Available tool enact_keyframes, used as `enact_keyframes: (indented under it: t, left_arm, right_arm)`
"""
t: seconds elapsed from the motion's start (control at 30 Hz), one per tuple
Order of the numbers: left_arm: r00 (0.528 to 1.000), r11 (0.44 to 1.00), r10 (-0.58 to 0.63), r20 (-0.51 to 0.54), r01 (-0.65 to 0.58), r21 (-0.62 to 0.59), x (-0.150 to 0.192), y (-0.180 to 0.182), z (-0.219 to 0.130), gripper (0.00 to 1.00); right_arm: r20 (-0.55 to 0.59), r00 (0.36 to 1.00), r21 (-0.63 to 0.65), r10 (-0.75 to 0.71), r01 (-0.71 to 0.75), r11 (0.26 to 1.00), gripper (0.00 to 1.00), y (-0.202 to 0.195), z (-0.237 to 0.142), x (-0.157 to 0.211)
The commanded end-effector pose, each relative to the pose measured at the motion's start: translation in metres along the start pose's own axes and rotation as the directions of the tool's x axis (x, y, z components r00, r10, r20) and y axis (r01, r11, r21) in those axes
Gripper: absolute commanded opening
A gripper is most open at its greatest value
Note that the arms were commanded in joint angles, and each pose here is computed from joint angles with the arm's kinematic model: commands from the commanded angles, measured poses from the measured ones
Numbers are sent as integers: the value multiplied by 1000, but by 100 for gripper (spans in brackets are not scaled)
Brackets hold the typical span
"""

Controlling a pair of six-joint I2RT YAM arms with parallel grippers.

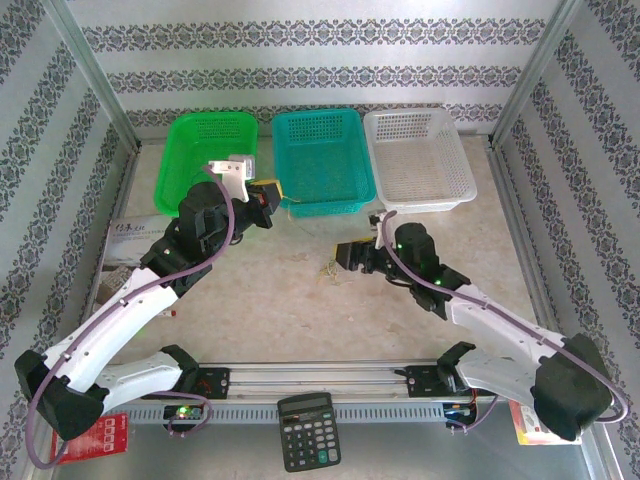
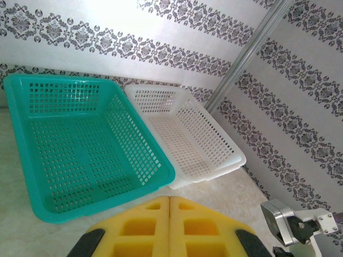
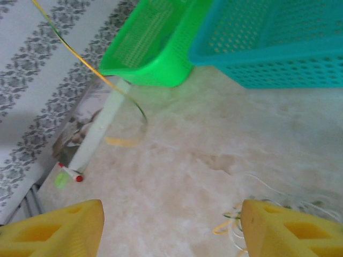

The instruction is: Untangle the cables

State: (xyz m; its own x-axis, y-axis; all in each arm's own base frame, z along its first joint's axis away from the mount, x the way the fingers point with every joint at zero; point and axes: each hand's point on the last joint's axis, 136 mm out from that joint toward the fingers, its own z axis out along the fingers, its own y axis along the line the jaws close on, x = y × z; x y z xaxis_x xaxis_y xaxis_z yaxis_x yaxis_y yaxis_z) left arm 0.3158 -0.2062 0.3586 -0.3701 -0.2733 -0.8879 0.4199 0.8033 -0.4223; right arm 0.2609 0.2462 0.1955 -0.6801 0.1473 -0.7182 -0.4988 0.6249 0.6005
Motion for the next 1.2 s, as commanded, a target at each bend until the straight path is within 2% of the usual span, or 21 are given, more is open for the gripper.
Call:
enact_keyframes:
  t: [0.0, 0.4, 0.67, 0.83, 1.03, 1.17]
  left_arm:
    - [1000, 1000, 22, 5, -22, 20, -6, -3, -1, 0]
    - [1000, 995, -9, -5, 9, 100, -5, -17, 3, 0]
    - [1000, 993, -29, 2, 29, 112, -7, -19, 2, 0]
    - [999, 993, -33, 5, 32, 113, -8, -19, 2, 0]
    - [1000, 994, -28, 12, 27, 110, -9, -19, 2, 0]
    - [999, 994, -29, 15, 27, 110, -10, -19, 2, 0]
  right_arm:
    - [3, 997, -71, -74, 74, 995, 70, 28, 4, -13]
    - [-23, 992, -117, -124, 121, 986, 70, 50, 29, -20]
    - [-46, 991, -86, -126, 122, 989, 68, 42, 40, -9]
    - [-51, 992, -57, -116, 113, 992, 62, 32, 43, -2]
    - [-57, 992, -47, -112, 109, 993, 58, 29, 45, 0]
    - [-60, 992, -42, -111, 108, 993, 50, 27, 47, 1]
